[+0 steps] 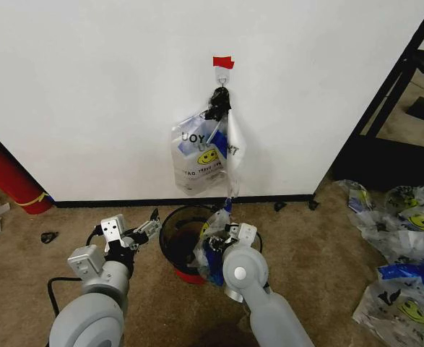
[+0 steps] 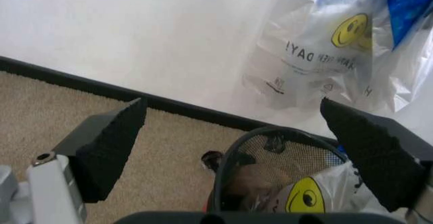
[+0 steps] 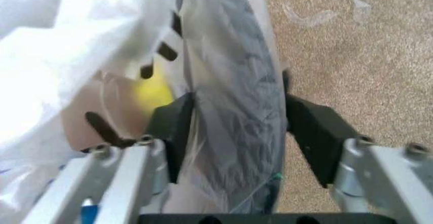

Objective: Pick up the garbage bag from the wall and place it over the trash bin.

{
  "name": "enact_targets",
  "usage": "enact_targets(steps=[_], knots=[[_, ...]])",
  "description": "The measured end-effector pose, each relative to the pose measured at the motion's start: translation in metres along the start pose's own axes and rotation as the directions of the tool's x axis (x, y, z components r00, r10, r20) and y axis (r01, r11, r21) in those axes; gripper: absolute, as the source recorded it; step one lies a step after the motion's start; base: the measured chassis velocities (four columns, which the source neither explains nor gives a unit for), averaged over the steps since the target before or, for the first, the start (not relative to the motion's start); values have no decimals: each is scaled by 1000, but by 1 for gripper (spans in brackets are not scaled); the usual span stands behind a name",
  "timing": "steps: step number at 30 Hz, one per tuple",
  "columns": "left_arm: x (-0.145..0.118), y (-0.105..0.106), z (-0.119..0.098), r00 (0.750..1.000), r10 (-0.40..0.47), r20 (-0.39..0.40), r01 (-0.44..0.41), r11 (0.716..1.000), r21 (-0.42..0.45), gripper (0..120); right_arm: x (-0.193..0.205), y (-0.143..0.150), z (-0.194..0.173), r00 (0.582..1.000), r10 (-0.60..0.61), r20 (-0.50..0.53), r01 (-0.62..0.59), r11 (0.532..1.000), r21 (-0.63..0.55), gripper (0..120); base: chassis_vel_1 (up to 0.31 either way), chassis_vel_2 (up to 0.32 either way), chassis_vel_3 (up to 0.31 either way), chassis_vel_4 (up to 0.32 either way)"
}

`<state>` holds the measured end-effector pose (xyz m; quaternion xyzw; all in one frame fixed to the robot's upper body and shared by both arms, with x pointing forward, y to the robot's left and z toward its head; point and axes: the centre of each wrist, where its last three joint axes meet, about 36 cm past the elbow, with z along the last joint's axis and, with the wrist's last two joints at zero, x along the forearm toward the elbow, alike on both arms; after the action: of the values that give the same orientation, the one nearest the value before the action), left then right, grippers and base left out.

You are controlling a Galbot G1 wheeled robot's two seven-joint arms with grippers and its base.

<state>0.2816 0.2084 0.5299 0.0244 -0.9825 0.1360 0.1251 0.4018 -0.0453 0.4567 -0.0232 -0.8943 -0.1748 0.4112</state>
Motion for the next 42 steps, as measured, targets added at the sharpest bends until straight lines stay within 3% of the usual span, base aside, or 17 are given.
enact_targets(steps=[14, 25, 29, 30, 33, 35, 37, 41, 42], knots=[[1, -2, 1, 1000, -6, -6, 6, 1000, 13, 100, 5, 3, 2, 999, 21, 25, -21, 1000, -1, 1, 0, 0, 0, 0], [1, -1, 0, 999, 12, -31, -13, 1000, -6, 100, 6, 1, 8, 998, -1, 63, 5, 998, -56, 0, 0, 0, 0, 0], [-3, -1, -12, 996, 78, -38, -80, 995, -62, 100, 10, -4, 18, 987, -31, 157, 42, 996, -73, 0, 0, 0, 0, 0], [-5, -1, -19, 988, 144, -56, -149, 984, -100, 100, 12, -10, 25, 976, -35, 216, 50, 997, -66, 0, 0, 0, 0, 0], [-6, -2, -26, 976, 206, -74, -214, 968, -127, 100, 14, -15, 31, 967, -39, 253, 55, 997, -58, 0, 0, 0, 0, 0], [-9, -5, -42, 949, 289, -126, -307, 939, -156, 100, 16, -17, 40, 953, -48, 299, 59, 998, -31, 0, 0, 0, 0, 0], [-13, -10, -71, 906, 375, -197, -406, 901, -153, 100, 12, -6, 54, 933, -87, 350, 80, 996, 33, 0, 0, 0, 0, 0], [-24, -15, -84, 884, 407, -230, -447, 880, -158, 100, 12, 0, 65, 914, -121, 388, 96, 992, 82, 0, 0, 0, 0, 0], [-31, -19, -83, 868, 422, -263, -469, 871, -149, 100, 12, -1, 69, 905, -126, 407, 95, 991, 96, 0, 0, 0, 0, 0]])
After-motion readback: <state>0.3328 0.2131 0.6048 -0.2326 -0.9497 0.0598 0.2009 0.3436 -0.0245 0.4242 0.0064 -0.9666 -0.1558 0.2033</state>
